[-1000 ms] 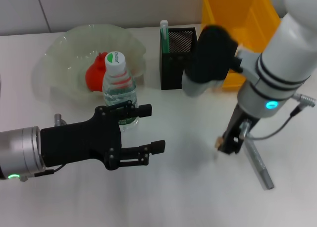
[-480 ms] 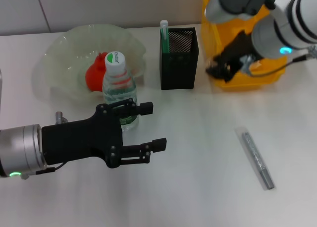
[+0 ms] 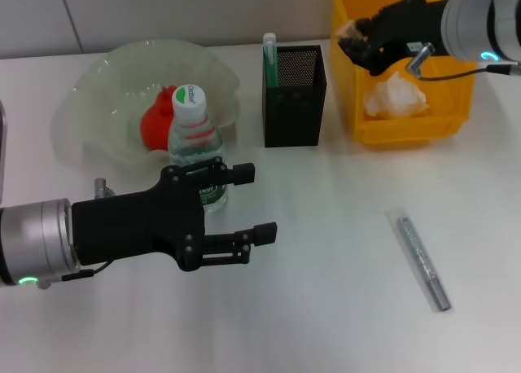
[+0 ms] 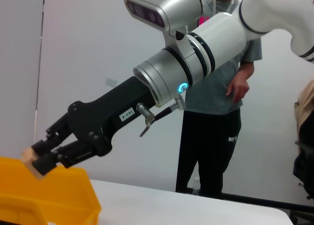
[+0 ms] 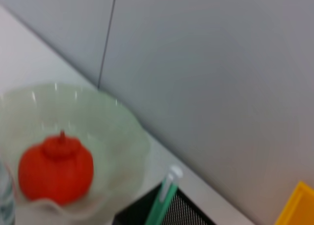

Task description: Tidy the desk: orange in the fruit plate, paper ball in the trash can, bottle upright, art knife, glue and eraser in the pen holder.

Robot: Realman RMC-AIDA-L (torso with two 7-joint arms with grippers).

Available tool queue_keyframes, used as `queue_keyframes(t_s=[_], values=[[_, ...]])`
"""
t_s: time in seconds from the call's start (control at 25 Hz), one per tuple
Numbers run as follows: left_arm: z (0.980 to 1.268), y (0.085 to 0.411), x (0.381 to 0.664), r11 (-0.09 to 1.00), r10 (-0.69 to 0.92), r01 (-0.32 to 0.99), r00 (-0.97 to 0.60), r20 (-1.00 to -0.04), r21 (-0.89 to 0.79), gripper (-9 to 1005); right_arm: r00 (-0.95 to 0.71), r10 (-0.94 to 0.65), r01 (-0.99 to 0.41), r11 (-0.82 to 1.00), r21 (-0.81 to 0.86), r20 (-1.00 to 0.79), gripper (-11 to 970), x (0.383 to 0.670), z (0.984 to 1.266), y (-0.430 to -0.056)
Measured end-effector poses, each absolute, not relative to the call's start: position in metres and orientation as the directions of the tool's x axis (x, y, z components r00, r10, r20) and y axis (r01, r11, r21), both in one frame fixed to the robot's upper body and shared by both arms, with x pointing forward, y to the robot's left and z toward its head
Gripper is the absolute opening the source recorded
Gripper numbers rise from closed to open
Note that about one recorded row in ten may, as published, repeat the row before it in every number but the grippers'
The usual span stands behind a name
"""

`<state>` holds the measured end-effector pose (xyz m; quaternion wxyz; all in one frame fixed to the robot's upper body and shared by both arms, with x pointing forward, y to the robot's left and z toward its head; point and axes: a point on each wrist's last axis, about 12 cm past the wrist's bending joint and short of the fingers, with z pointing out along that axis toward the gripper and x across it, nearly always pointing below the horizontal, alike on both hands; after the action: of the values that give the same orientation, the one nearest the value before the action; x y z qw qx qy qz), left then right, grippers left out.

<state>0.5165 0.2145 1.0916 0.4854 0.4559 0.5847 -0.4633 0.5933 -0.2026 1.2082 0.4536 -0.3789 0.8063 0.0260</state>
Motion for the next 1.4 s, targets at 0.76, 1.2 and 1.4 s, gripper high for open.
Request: queue_keyframes(t_s=[0.76, 1.2, 1.4], values=[[1.093, 0.211, 0.518, 0.143, 0.082, 0.985, -0.111, -0.990, -0.099, 813, -0.237, -0.205, -0.688, 0.725, 0.015, -0.950, 258, 0.613, 1.186, -0.255], [1.096, 0.208, 0.522, 0.135, 0.084, 0.987, -0.100, -0.991, -0.088, 813, -0.309, -0.221, -0.716, 0.694, 0.073, -0.925, 259, 0.641, 1.166, -0.246], [1.096, 0.207, 0.523, 0.131, 0.085, 0.989, -0.086, -0.993, -0.074, 813, -0.330, -0.233, -0.724, 0.684, 0.087, -0.915, 258, 0.647, 1.157, -0.236]])
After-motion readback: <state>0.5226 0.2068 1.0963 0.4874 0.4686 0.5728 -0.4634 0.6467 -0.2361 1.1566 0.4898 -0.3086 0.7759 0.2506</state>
